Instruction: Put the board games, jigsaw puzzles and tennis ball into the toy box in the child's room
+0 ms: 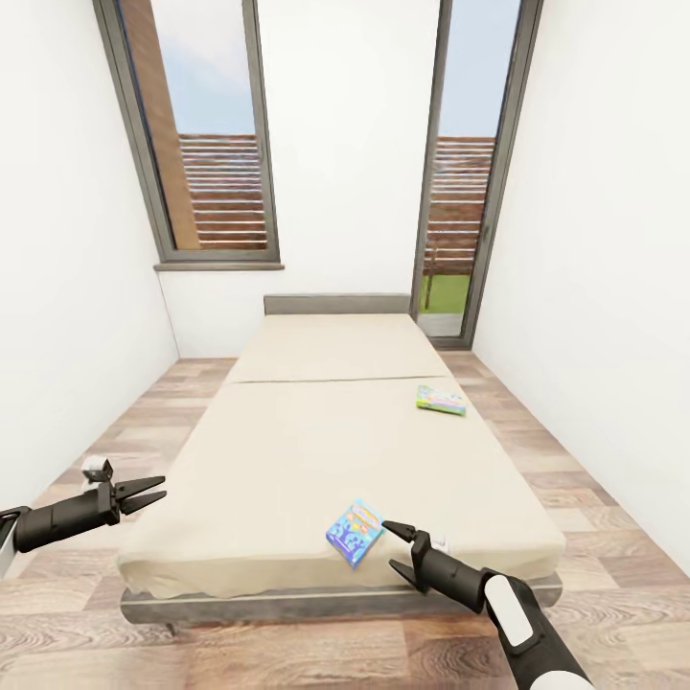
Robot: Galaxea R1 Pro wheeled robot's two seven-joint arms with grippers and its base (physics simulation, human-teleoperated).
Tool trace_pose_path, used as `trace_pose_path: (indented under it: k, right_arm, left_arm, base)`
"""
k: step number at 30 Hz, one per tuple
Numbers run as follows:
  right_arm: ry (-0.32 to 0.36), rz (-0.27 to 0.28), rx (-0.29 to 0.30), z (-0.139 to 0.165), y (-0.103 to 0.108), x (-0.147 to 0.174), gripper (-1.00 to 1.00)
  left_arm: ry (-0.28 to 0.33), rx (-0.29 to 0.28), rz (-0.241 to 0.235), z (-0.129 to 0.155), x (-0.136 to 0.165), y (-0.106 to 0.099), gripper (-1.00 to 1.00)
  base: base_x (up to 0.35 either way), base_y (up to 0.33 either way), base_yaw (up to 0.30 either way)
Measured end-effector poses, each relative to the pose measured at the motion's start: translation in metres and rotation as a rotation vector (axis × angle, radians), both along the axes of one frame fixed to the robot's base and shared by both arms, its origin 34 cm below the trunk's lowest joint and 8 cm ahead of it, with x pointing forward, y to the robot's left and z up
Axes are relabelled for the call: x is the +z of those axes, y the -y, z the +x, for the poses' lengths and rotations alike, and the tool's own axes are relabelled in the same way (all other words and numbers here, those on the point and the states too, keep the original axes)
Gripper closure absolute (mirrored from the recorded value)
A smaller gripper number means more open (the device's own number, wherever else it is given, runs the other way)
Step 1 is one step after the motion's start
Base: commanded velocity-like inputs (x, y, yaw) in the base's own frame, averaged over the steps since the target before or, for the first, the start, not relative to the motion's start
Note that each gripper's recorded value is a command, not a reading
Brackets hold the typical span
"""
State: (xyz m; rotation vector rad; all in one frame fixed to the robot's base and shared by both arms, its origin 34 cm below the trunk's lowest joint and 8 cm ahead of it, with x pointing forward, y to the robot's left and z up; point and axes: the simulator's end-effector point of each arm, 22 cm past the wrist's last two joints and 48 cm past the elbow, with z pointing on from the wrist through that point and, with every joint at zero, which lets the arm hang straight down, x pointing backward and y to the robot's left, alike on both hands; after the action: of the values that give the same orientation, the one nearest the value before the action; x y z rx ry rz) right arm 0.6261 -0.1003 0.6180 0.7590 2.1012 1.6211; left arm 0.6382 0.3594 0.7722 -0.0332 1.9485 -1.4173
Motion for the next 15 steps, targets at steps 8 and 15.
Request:
trace_pose_path:
  k: [8, 15]
  right_arm:
    - [0.0, 0.002, 0.0, -0.003, 0.0, -0.016, -1.0]
    - [0.001, 0.003, 0.0, -0.005, 0.0, -0.03, -1.0]
  left_arm:
    - [-0.002, 0.001, -0.002, -0.003, -0.016, 0.0, -1.0]
    - [-0.003, 0.001, -0.004, -0.005, -0.031, 0.0, -1.0]
  base:
    - [0.0, 0.0, 0.0]
    - [0.0, 0.0, 0.0]
